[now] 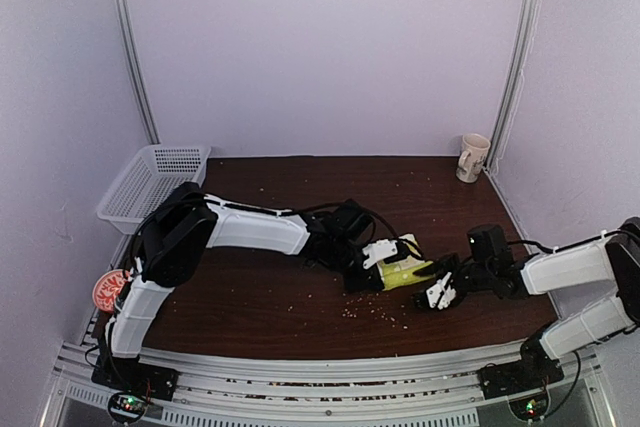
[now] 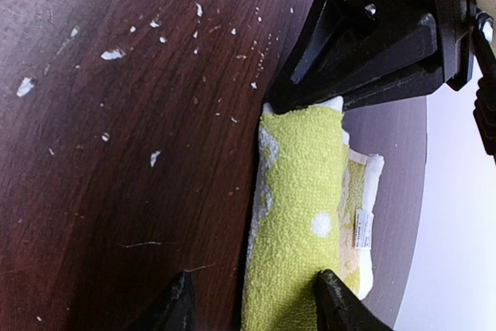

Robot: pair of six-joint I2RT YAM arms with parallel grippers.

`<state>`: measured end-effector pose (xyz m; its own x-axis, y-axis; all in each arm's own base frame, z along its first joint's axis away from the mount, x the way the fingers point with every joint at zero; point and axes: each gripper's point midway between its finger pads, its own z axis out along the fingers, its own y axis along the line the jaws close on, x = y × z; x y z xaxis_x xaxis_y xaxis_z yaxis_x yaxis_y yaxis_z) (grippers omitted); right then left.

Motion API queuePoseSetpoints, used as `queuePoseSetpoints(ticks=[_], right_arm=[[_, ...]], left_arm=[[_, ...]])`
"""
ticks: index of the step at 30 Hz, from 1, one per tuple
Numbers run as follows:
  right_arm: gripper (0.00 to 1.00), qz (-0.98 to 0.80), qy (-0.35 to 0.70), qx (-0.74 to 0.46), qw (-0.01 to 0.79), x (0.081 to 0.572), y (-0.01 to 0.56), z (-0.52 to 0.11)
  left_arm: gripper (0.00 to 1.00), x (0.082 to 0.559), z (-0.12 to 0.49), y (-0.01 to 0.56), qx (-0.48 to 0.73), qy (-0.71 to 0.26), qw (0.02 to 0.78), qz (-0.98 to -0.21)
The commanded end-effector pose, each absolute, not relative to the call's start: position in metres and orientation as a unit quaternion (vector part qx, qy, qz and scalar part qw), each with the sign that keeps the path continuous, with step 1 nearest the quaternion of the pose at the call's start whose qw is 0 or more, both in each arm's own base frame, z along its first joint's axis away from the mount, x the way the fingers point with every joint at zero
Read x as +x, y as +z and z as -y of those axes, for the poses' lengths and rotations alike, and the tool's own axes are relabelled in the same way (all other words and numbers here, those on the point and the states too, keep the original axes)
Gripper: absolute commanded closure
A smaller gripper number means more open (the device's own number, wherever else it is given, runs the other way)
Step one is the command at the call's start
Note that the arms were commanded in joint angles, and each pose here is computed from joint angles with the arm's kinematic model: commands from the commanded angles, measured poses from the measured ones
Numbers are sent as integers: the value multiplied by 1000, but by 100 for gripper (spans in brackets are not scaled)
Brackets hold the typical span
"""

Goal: Roll the towels
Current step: Roll the towel at the center of the board.

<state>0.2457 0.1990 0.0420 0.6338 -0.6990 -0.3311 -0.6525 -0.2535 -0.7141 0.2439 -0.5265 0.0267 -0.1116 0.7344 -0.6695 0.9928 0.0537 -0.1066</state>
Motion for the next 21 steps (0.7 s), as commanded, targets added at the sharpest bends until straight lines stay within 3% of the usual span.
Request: queuePoseSetpoints(ticks=[1,12,21], right_arm=[[48,-441,-56,-780,441,257,41,-200],[50,-443,-68,-778,440,260,39,-203],[47,-434,-79,-768,465,262,49,-206]], left_arm=[[100,241,517,4,619,-284,188,-708],[100,241,518,-1,617,-287,180,-710],[100,244,516,1,612,-293,177,-713]])
